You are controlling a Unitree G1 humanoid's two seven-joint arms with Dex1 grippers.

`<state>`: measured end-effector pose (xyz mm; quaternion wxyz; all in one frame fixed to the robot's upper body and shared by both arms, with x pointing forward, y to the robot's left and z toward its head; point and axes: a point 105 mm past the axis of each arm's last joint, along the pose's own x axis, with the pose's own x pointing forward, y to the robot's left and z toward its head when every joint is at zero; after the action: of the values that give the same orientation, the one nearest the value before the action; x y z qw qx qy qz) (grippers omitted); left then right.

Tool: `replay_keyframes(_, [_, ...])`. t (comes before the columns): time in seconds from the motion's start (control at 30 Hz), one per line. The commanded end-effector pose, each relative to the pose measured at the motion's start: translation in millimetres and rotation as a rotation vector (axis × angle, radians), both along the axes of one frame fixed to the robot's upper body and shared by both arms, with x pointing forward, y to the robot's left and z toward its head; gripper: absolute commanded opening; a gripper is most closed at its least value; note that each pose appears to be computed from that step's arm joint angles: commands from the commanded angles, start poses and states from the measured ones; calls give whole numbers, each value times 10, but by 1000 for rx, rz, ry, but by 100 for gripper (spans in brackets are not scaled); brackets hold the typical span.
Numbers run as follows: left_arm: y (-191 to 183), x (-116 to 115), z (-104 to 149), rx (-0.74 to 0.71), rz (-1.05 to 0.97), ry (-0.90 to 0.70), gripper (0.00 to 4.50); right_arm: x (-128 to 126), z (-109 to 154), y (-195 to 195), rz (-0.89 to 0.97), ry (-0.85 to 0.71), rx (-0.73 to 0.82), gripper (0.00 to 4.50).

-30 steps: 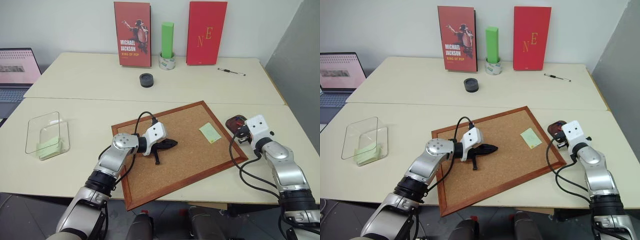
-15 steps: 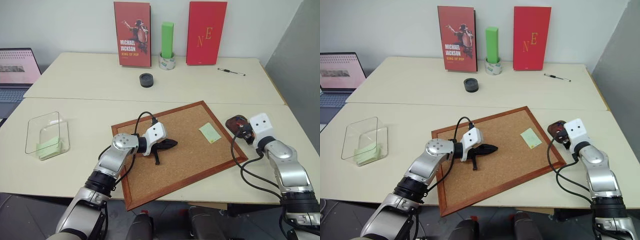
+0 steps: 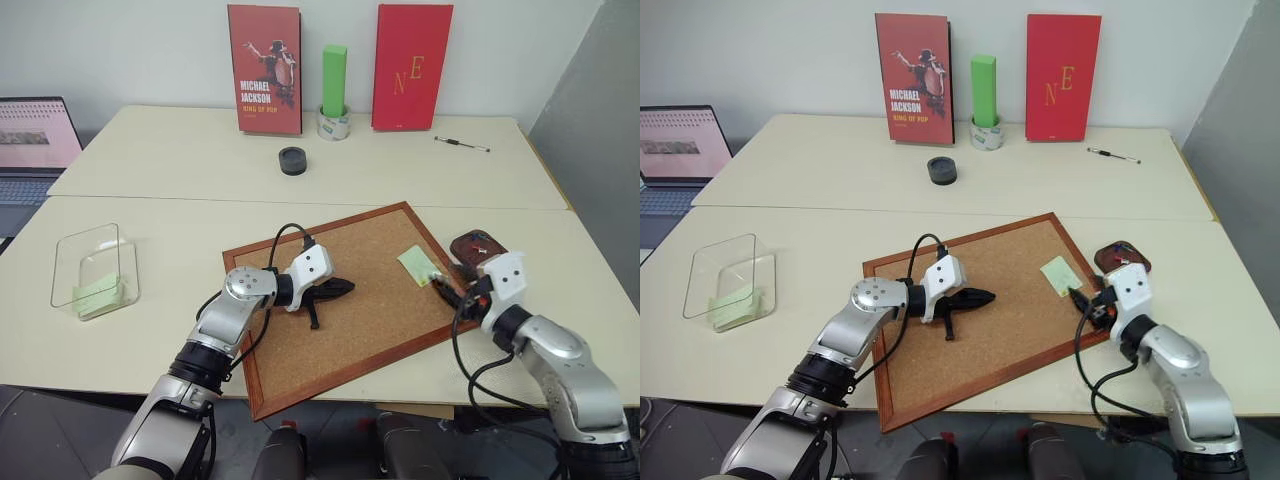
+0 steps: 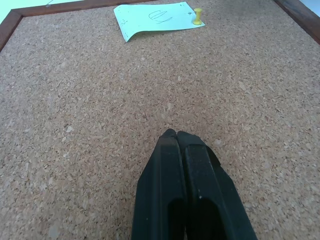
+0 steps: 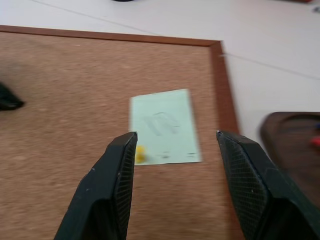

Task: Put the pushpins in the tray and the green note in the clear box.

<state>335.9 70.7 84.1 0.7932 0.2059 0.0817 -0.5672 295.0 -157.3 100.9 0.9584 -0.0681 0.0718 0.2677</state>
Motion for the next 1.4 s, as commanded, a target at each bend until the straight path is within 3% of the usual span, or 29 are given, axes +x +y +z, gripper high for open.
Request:
replay_keyframes(0.03, [12,-16,-47,26,-6,9,0,-17,48,174,60,-33,-12,267])
replay_keyframes(0.57, [43,5,-27,34,-2,1,0,125,-48,68,-6,-43,-37,267])
replay_keyframes(1.03, [58,6,-26,37,0,0,0,166,-62,36,-33,-53,-19,13])
replay_keyframes(1.23, [61,8,-27,37,4,0,0,162,7,43,-22,-75,-14,5])
replay_keyframes(1.4, [60,6,-30,35,5,1,0,119,220,92,18,-147,-27,5])
